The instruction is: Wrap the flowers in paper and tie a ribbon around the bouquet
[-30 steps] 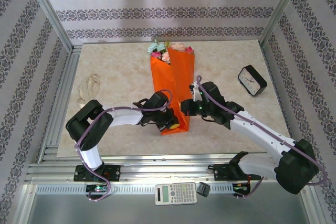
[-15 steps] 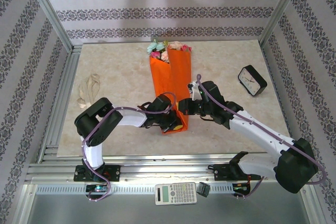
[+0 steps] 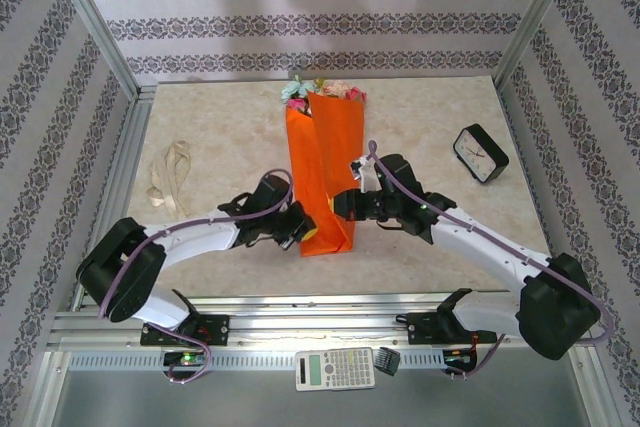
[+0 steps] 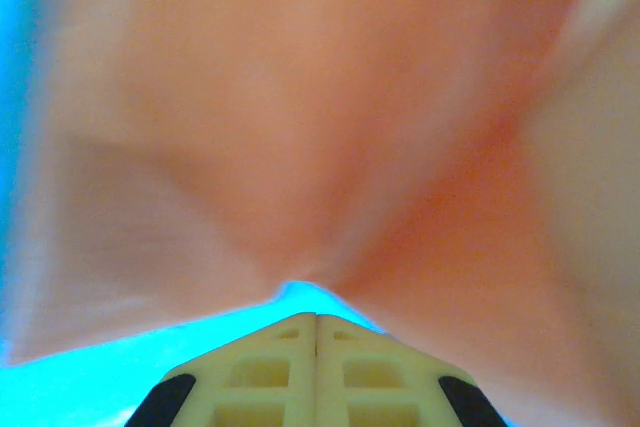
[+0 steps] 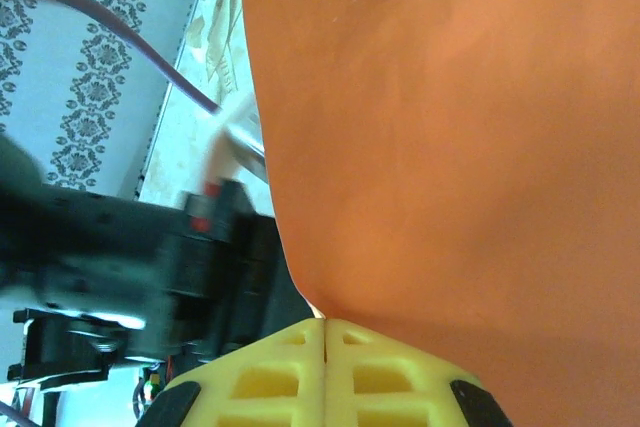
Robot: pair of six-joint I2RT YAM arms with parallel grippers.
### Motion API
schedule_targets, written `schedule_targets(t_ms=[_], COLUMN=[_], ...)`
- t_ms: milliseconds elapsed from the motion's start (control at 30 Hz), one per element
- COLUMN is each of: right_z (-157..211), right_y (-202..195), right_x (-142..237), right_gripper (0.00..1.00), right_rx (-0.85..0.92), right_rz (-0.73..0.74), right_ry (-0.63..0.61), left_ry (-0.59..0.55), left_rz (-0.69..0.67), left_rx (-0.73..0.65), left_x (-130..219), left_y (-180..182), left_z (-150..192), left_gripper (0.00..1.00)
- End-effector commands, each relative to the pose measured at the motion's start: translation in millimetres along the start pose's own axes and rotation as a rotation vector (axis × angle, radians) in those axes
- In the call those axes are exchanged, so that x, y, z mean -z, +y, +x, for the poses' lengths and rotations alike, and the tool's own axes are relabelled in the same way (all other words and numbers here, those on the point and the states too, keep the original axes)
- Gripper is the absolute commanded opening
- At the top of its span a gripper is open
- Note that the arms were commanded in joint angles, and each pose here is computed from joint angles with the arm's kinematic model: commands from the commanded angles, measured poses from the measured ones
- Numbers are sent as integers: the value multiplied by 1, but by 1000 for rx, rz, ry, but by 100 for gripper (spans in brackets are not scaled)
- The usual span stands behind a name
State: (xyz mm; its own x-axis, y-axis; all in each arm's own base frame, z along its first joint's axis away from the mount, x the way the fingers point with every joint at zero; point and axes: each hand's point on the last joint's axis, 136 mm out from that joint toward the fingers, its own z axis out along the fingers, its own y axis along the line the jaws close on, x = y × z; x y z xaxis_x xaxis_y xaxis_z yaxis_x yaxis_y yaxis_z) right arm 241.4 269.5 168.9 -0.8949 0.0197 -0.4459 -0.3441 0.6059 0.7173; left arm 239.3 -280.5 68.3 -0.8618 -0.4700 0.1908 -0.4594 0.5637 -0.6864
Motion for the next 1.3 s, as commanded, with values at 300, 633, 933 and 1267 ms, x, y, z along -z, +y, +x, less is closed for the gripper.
schedule_targets(t_ms=[300,633,933,1267], right_z=[25,51,56,63], right_y=[12,15,-1,-5], right_x=[-21,-54,-73,-89], right_gripper=[0,0,0,0], right_rx=[55,34,2,-4], right_rz=[-115,-144,-120,-128], right_ry=[135,220,242,286], left_ry=[-9,-48,-154,-344], left_rz=[-38,1,50,-63], left_rx=[86,62,-7,76], left_x=[-31,-32,9,100], left_y=[32,28,1,24], left_z=[-13,-17,-20,-22], left_gripper=[0,0,0,8])
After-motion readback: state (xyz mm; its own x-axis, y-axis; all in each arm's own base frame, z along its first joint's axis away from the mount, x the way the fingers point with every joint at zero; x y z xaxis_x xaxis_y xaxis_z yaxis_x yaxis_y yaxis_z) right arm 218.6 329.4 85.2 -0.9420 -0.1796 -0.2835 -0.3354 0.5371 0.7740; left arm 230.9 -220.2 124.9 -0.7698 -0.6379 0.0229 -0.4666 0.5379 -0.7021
